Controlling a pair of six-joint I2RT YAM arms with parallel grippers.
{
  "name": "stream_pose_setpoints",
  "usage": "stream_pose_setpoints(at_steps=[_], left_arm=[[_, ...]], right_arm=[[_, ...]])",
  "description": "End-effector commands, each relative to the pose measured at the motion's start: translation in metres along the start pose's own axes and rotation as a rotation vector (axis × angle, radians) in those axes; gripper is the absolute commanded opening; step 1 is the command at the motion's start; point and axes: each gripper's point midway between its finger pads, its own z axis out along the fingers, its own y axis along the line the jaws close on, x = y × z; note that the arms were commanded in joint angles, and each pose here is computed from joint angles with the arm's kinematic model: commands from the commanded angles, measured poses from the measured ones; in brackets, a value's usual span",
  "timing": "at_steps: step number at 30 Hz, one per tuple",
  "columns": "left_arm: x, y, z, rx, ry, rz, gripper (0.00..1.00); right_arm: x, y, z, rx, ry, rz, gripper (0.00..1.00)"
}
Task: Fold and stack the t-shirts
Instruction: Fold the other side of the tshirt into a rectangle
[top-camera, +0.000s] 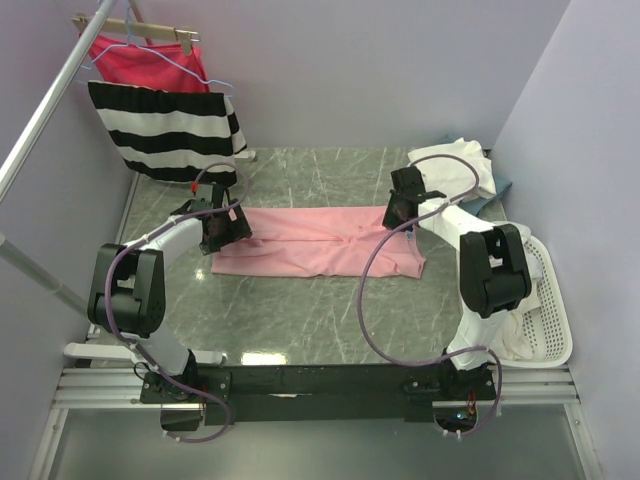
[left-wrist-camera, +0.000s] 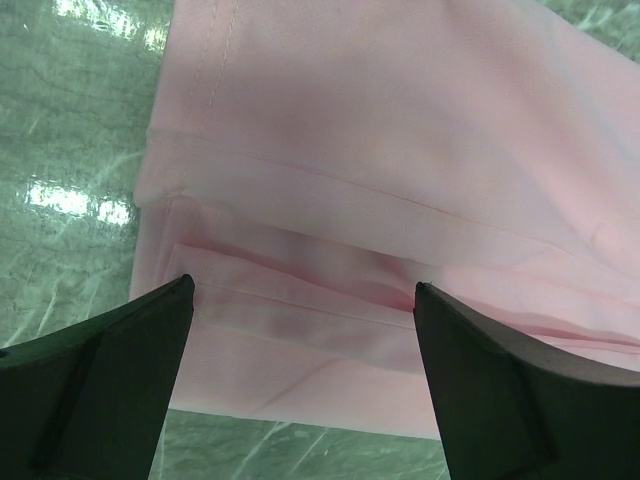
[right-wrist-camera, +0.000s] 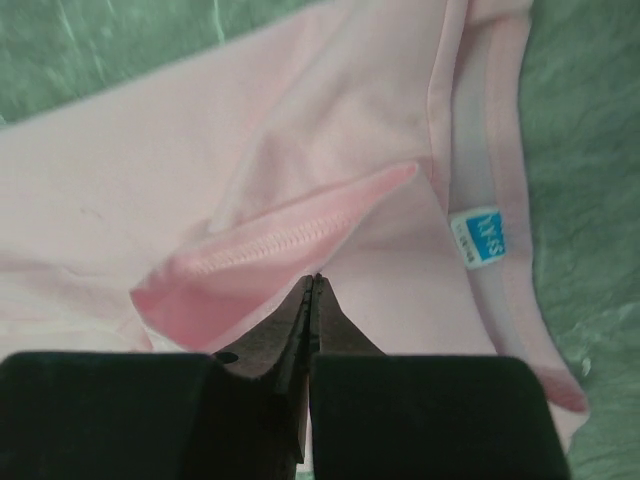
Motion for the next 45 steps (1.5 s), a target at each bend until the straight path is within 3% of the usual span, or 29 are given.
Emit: stream_pose_setpoints(at_steps=[1,4,7,11,16,23,30,35,40,45], left_arm=[[-0.013,-0.005,-0.003,0.011,-0.027,0.013,0.96],[-0.013,-0.005,-0.003,0.008,-0.031,0.011,0.96],[-0.013,-0.005,-0.004,0.009,-0.027,0.013,0.96],[-0.024,-0.003,-0.012,-0.011,-0.067,0.019,0.97],[-0.040,-0.012,-0.026,0.017,-0.118,0.029,0.99],[-0.017,-0.022,-0.024,0.107,-0.037,0.031,0.97],[0.012,-0.020,-0.037,0.169,-0.021,-0.003,0.97],[0.029,-0.010,-0.039,0.162,-0.033,-0.017,0.97],[0.036,0.001,-0.038,0.121,-0.068,-0.039,0.97],[0.036,0.016,-0.035,0.061,-0.114,-0.066,0.98]], right_arm=[[-0.042,0.004,0.000,-0.013,-0.094,0.009,0.00],[-0.051,0.006,0.007,-0.018,-0.100,0.008,0.01],[-0.058,0.007,0.014,-0.001,-0.095,-0.008,0.26],[-0.061,0.003,-0.002,0.006,-0.110,-0.012,0.36],[-0.028,0.004,-0.034,-0.075,-0.028,-0.019,0.37],[0.029,-0.012,-0.062,-0.118,0.042,0.028,0.38],[0.069,-0.039,-0.071,-0.042,0.074,0.089,0.38],[0.081,-0.067,-0.073,0.106,0.063,0.085,0.40],[0.078,-0.087,-0.074,0.206,0.012,0.090,0.58],[0.080,-0.093,-0.068,0.244,0.013,0.091,0.62]])
